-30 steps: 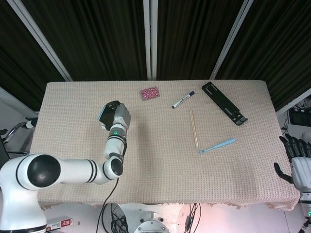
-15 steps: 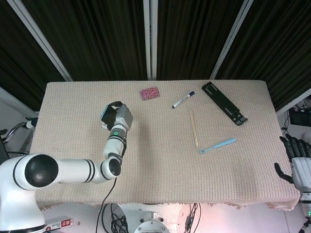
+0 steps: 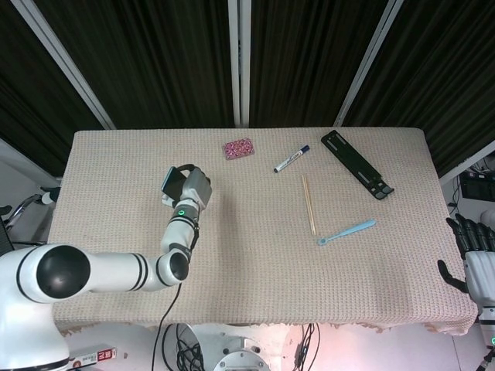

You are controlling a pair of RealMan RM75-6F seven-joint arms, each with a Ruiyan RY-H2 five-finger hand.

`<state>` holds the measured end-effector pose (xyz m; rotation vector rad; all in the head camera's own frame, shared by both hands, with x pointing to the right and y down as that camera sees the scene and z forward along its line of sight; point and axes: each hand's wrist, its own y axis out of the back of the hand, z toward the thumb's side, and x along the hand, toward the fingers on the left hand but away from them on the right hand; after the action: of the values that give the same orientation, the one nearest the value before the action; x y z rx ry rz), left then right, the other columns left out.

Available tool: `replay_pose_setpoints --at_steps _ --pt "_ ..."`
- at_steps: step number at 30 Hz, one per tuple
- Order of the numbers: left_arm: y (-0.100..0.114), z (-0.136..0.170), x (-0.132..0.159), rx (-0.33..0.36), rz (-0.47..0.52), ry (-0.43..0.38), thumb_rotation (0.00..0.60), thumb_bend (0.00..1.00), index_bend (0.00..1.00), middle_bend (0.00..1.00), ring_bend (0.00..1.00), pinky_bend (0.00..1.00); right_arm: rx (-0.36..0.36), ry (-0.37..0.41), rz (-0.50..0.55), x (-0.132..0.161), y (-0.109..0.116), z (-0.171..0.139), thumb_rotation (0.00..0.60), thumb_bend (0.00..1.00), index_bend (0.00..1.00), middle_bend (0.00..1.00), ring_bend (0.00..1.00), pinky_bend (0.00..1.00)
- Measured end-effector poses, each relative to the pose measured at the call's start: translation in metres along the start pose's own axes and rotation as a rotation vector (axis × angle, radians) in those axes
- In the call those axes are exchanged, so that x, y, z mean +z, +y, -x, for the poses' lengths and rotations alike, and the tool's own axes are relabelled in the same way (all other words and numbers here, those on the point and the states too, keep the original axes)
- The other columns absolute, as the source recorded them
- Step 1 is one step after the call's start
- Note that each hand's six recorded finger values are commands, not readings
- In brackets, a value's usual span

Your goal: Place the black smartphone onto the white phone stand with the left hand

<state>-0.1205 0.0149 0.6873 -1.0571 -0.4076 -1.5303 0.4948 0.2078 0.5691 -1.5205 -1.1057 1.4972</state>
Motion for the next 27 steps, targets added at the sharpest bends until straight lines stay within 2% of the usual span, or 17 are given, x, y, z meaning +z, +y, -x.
replay_pose_setpoints --at_steps 5,14,27 --pt "0.000 0.001 -0.003 -0.006 0.020 0.000 0.600 0.24 0.07 0.12 0.15 0.31 0.001 0.001 -0.002 0.001 0.000 0.000 0.600 0.30 0.00 0.00 0.00 0.00" --pt "-0.004 0.003 -0.007 -0.020 0.044 -0.011 0.600 0.17 0.05 0.09 0.11 0.27 0.000 0.003 -0.004 0.003 0.000 0.000 0.600 0.30 0.00 0.00 0.00 0.00" --pt "-0.007 0.006 -0.013 0.001 0.058 -0.010 0.600 0.16 0.03 0.03 0.05 0.23 -0.005 0.005 -0.008 0.005 0.002 -0.001 0.600 0.30 0.00 0.00 0.00 0.00"
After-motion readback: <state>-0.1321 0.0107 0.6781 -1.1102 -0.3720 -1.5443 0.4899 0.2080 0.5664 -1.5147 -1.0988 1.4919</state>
